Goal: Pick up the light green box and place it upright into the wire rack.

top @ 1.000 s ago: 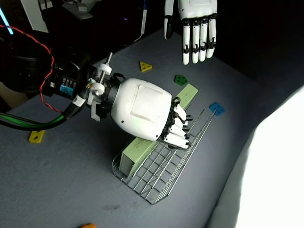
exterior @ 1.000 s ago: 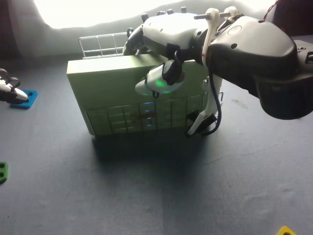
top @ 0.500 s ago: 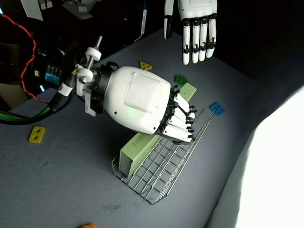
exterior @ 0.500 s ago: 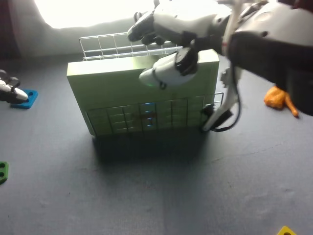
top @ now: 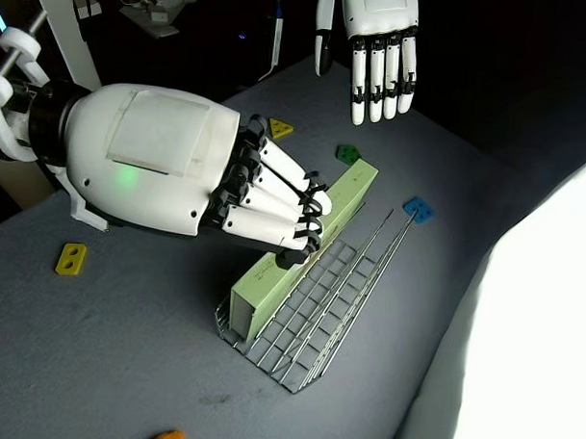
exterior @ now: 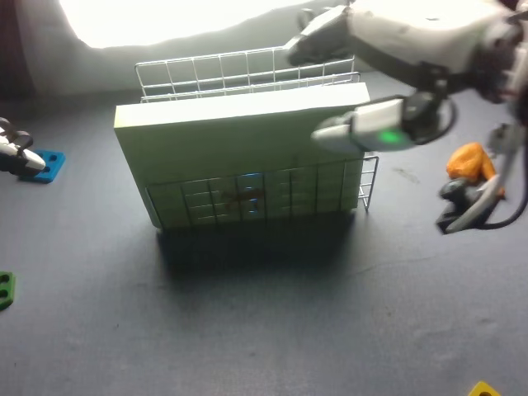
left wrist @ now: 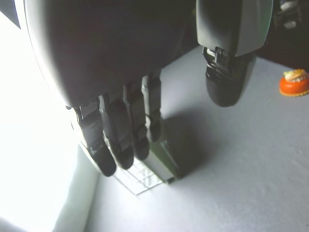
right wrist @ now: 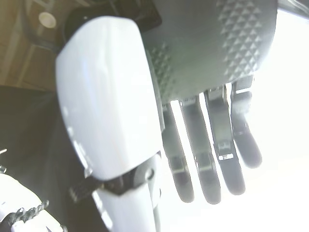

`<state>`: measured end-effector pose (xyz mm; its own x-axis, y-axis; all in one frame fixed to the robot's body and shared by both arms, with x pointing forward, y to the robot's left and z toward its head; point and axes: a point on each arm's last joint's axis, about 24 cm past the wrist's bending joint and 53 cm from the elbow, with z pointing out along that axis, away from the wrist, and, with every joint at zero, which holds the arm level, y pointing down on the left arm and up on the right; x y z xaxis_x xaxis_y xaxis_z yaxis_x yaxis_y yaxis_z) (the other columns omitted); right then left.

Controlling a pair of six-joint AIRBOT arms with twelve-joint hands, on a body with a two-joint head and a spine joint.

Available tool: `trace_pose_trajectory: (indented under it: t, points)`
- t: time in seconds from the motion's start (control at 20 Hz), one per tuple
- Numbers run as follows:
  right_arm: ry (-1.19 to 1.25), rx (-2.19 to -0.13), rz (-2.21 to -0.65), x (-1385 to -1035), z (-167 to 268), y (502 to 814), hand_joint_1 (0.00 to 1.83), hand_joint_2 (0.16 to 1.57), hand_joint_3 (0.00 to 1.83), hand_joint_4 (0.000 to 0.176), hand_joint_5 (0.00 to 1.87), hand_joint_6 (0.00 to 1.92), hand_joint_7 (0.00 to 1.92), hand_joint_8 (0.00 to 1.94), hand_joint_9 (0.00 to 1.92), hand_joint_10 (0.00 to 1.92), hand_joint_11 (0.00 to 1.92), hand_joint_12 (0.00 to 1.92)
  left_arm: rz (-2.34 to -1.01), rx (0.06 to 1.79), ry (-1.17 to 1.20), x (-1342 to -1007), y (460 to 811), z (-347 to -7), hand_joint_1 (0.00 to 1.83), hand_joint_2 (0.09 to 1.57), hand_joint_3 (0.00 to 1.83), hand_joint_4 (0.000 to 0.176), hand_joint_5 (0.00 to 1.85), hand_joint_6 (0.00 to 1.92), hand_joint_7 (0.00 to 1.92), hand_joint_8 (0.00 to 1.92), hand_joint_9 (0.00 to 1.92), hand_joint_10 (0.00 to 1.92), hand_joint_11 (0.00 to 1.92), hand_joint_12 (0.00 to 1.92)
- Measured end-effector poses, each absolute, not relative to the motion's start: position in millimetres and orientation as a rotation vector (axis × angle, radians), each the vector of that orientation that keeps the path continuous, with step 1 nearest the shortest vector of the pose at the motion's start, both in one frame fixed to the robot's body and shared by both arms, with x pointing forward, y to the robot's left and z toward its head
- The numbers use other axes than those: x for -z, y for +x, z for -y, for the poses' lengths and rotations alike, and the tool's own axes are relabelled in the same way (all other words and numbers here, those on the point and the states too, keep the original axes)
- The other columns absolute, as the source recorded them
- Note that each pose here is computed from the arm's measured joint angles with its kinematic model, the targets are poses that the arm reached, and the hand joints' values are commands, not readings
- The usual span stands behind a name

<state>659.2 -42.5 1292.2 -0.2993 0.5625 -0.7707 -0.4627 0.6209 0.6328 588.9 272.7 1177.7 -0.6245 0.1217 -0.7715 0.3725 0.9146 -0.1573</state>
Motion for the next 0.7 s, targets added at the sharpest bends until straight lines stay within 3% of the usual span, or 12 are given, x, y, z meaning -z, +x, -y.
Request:
trace_pose_trajectory:
  t: [0.5, 0.55, 0.6, 0.7]
  points:
    - [0.067, -0.940, -1.593, -1285.0, 74.8, 637.1, 0.91, 1.02, 0.00, 0.000, 0.59, 0.03, 0.68, 0.01, 0.42, 0.75, 0.04, 1.56, -2.238, 0.381, 0.339, -1177.3, 590.7, -276.7, 0.33, 1.30, 0.00, 0.043, 0.19, 0.00, 0.33, 0.00, 0.28, 0.00, 0.00, 0.63]
    - [0.075, -0.946, -1.594, -1284.5, 74.8, 637.2, 0.84, 1.03, 0.00, 0.000, 0.60, 0.03, 0.69, 0.01, 0.43, 0.74, 0.06, 1.54, -2.238, 0.381, 0.340, -1177.4, 590.6, -276.4, 0.36, 1.29, 0.00, 0.031, 0.21, 0.01, 0.35, 0.00, 0.31, 0.01, 0.00, 0.67]
    - [0.074, -0.950, -1.594, -1284.5, 72.9, 636.8, 0.73, 1.06, 0.02, 0.000, 0.60, 0.02, 0.69, 0.01, 0.43, 0.74, 0.07, 1.54, -2.237, 0.382, 0.345, -1177.5, 589.7, -274.7, 0.35, 1.29, 0.00, 0.030, 0.21, 0.00, 0.33, 0.00, 0.31, 0.01, 0.00, 0.68]
    - [0.077, -0.970, -1.598, -1284.0, 67.4, 635.5, 0.70, 1.07, 0.02, 0.000, 0.60, 0.02, 0.69, 0.01, 0.43, 0.74, 0.07, 1.54, -2.238, 0.387, 0.351, -1177.5, 588.5, -272.0, 0.35, 1.29, 0.00, 0.029, 0.21, 0.00, 0.33, 0.00, 0.31, 0.01, 0.00, 0.69]
